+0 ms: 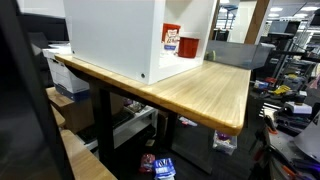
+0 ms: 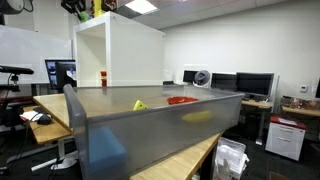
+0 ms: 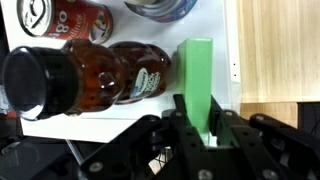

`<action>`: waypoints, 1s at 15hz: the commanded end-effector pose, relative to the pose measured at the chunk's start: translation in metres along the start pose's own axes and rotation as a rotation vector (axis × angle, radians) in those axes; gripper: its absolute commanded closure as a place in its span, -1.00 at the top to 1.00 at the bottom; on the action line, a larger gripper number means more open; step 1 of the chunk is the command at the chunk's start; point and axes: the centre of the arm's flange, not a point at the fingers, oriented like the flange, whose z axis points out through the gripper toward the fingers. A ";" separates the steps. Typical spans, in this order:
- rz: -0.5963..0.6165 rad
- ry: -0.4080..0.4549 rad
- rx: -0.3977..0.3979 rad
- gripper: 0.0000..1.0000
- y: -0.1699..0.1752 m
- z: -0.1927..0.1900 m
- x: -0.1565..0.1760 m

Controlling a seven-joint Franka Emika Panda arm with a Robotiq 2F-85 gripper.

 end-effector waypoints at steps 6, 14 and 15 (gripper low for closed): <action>-0.022 -0.051 0.073 -0.88 0.011 -0.023 0.007; -0.011 -0.056 0.086 -0.88 0.026 -0.027 0.010; -0.007 -0.057 0.084 -0.88 0.028 -0.026 0.011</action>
